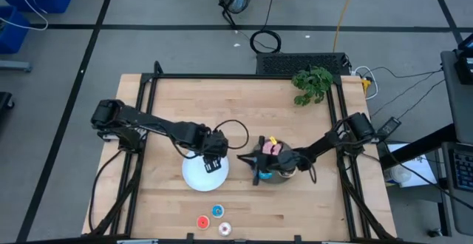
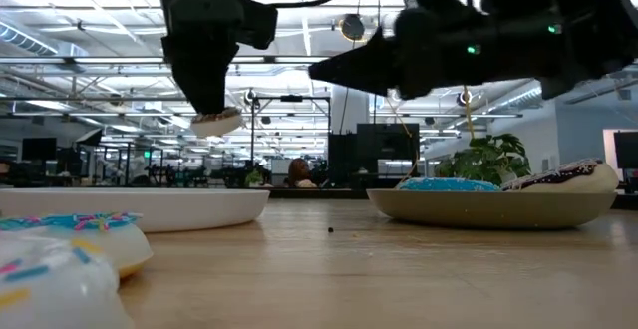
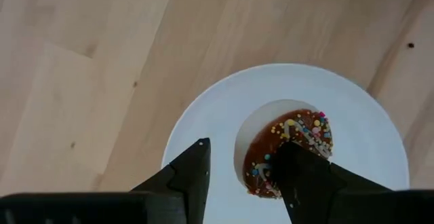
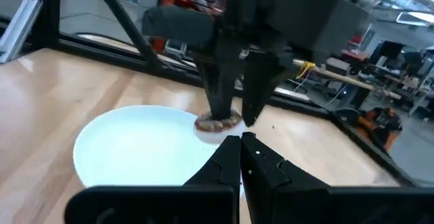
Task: Pick & Place donuts
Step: Put the small brown donut on the white plate
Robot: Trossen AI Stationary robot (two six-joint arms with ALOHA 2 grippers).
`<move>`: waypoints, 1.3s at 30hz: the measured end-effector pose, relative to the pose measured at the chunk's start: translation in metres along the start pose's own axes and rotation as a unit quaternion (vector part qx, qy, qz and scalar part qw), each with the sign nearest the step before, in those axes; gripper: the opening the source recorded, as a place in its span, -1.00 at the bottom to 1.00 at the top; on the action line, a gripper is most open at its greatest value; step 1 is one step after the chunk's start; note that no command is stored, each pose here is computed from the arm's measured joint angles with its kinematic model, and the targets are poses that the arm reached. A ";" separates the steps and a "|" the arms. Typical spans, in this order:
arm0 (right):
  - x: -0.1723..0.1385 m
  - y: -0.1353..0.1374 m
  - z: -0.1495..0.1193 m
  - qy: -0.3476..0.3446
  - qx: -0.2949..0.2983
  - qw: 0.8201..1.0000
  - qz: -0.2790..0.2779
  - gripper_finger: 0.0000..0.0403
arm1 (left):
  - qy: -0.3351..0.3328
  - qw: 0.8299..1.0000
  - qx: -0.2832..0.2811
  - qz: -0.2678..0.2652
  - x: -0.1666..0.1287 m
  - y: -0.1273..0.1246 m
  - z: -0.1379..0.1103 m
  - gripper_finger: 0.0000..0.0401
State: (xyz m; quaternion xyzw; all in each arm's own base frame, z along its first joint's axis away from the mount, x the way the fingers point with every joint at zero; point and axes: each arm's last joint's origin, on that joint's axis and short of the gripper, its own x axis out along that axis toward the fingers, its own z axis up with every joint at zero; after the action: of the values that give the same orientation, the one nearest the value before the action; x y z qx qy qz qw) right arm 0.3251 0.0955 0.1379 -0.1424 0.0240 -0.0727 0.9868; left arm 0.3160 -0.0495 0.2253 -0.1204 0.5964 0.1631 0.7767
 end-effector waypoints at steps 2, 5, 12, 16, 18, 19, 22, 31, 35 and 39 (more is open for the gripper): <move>0.006 0.003 0.005 0.003 -0.008 1.000 0.004 -1.00 | 0.005 1.000 0.000 0.002 0.000 0.001 -0.001 -0.20; 0.015 0.007 0.011 0.019 -0.018 0.999 0.028 -1.00 | 0.005 1.000 0.000 -0.002 0.006 0.001 -0.004 -0.20; 0.027 0.001 0.005 0.044 0.005 0.998 0.052 -1.00 | -0.005 1.000 -0.015 -0.009 0.012 -0.002 -0.006 -0.20; 0.038 0.003 -0.004 0.031 0.022 0.996 0.075 -1.00 | -0.005 1.000 -0.021 -0.010 0.012 -0.003 -0.006 -0.20; 0.046 0.007 -0.009 0.047 0.017 0.996 0.079 -1.00 | -0.005 1.000 -0.025 -0.010 0.011 -0.004 -0.007 -0.20; 0.051 0.010 -0.010 0.052 0.014 0.995 0.080 -1.00 | -0.005 1.000 -0.027 -0.011 0.011 -0.005 -0.008 -0.20; 0.059 0.015 -0.011 0.052 0.004 0.995 0.082 -1.00 | -0.008 1.000 -0.024 -0.014 0.018 -0.010 -0.013 -0.20; 0.064 0.014 -0.015 0.069 0.000 0.995 0.068 -1.00 | -0.014 1.000 -0.014 -0.023 0.035 -0.016 -0.027 -0.20; 0.066 0.012 -0.013 0.066 0.007 0.995 0.068 -1.00 | -0.020 0.999 -0.016 -0.028 0.036 -0.016 -0.026 -0.20; 0.071 0.012 -0.012 0.080 0.010 0.994 0.079 -1.00 | -0.019 0.999 -0.016 -0.027 0.036 -0.017 -0.026 -0.20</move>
State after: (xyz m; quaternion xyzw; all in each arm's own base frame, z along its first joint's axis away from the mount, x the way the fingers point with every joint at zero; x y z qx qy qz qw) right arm 0.3963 0.0927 0.1213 -0.1236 0.1130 -0.0063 0.9859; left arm 0.3083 -0.0706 0.1833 -0.1457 0.5751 0.1538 0.7902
